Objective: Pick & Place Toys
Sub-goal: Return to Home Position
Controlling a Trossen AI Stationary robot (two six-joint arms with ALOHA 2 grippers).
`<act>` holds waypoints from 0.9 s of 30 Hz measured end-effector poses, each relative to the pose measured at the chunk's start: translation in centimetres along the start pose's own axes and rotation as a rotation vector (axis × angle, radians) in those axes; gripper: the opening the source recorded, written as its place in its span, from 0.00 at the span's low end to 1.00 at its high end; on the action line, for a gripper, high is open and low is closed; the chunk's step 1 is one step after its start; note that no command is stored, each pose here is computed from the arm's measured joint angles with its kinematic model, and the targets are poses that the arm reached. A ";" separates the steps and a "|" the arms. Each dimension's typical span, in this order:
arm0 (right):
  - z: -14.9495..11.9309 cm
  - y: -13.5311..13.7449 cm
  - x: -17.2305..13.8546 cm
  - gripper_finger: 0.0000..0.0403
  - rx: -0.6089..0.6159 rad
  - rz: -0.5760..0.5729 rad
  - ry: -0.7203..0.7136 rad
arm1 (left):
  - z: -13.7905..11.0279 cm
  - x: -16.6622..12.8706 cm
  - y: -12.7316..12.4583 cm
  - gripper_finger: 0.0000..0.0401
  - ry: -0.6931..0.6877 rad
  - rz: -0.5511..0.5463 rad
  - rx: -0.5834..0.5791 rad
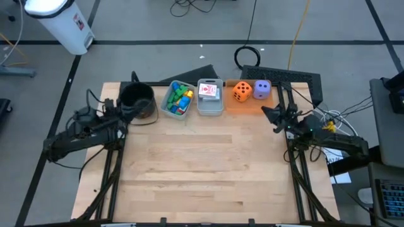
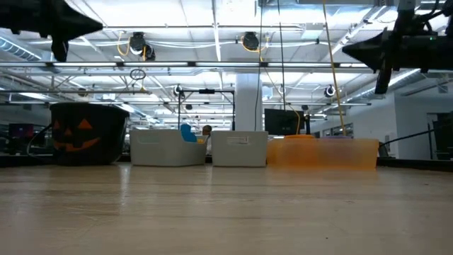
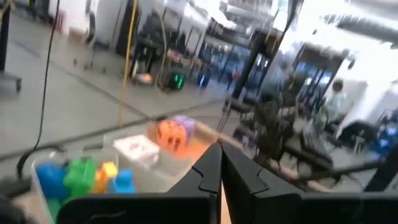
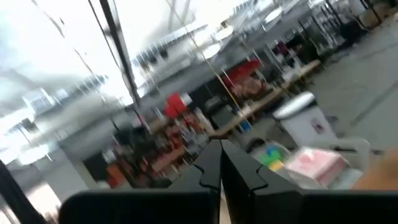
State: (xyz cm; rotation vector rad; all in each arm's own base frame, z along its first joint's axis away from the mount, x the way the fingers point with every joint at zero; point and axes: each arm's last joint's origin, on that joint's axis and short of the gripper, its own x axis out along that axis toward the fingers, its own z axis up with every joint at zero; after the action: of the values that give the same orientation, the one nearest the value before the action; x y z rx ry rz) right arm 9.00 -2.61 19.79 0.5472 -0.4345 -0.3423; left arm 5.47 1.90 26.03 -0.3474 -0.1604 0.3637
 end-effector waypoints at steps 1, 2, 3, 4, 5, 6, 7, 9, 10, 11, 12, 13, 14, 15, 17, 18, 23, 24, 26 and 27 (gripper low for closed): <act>-0.2 -0.1 0.0 0.00 -0.022 -0.010 0.021 | 0.1 0.1 0.0 0.03 -0.019 -0.008 -0.003; -0.4 -0.2 0.1 0.00 -0.044 -0.021 0.039 | 0.2 0.1 -0.1 0.03 -0.041 -0.011 -0.009; -0.5 -0.3 0.1 0.00 -0.063 -0.025 0.048 | 0.1 0.2 0.0 0.03 -0.054 -0.015 -0.014; -0.6 -0.3 0.1 0.00 -0.076 -0.030 0.057 | -0.2 0.3 0.0 0.02 -0.051 -0.013 -0.012; -0.6 -0.4 0.0 0.00 -0.088 -0.034 0.066 | -0.7 0.5 0.2 0.01 -0.034 -0.007 -0.007; -0.7 -0.4 0.0 0.00 -0.095 -0.041 0.077 | -1.0 0.7 0.3 0.01 -0.033 -0.005 -0.004; -0.9 -0.5 0.0 0.00 -0.100 -0.050 0.094 | -1.2 0.9 0.4 0.01 -0.051 -0.004 -0.006; -0.9 -0.6 0.0 0.00 -0.099 -0.053 0.098 | -1.8 1.3 0.6 0.02 -0.080 0.002 -0.020; -0.9 -0.6 0.0 0.00 -0.098 -0.051 0.095 | -2.4 1.5 0.8 0.03 -0.083 0.004 -0.024; -0.9 -0.6 0.0 0.00 -0.098 -0.051 0.094 | -3.0 1.8 1.0 0.03 -0.090 0.000 -0.025; -0.9 -0.6 0.0 0.00 -0.099 -0.052 0.096 | -3.4 2.0 1.2 0.04 -0.114 -0.009 -0.028; -0.9 -0.6 0.0 0.00 -0.103 -0.053 0.097 | -3.8 2.2 1.3 0.04 -0.146 -0.021 -0.032; -1.0 -0.6 0.0 0.00 -0.112 -0.053 0.098 | -4.2 2.4 1.4 0.04 -0.170 -0.029 -0.035; -1.0 -0.6 0.0 0.00 -0.126 -0.052 0.100 | -4.7 2.5 1.6 0.03 -0.180 -0.033 -0.039; -1.0 -0.6 0.0 0.00 -0.149 -0.053 0.104 | -5.9 2.8 2.1 0.01 -0.174 -0.031 -0.040; -1.0 -0.6 0.0 0.00 -0.155 -0.052 0.103 | -6.4 2.9 2.2 0.01 -0.174 -0.033 -0.047; -1.0 -0.6 0.0 0.00 -0.159 -0.051 0.101 | -7.2 3.0 2.4 0.04 -0.109 -0.038 -0.039; -1.0 -0.6 0.0 0.00 -0.160 -0.053 0.105 | -7.3 3.0 2.4 0.04 -0.095 -0.039 -0.029; -1.1 -0.7 0.0 0.00 -0.177 -0.060 0.120 | -7.6 3.0 2.6 0.03 -0.064 -0.026 -0.011; -1.2 -0.8 0.0 0.00 -0.194 -0.064 0.129 | -7.8 3.1 2.6 0.02 -0.050 -0.019 -0.008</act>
State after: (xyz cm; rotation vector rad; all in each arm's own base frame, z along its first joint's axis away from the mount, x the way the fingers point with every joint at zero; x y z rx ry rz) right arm 9.41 -2.69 18.42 0.3922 -0.2562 -0.4036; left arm 9.12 2.98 18.17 -0.3444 -0.2142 0.3529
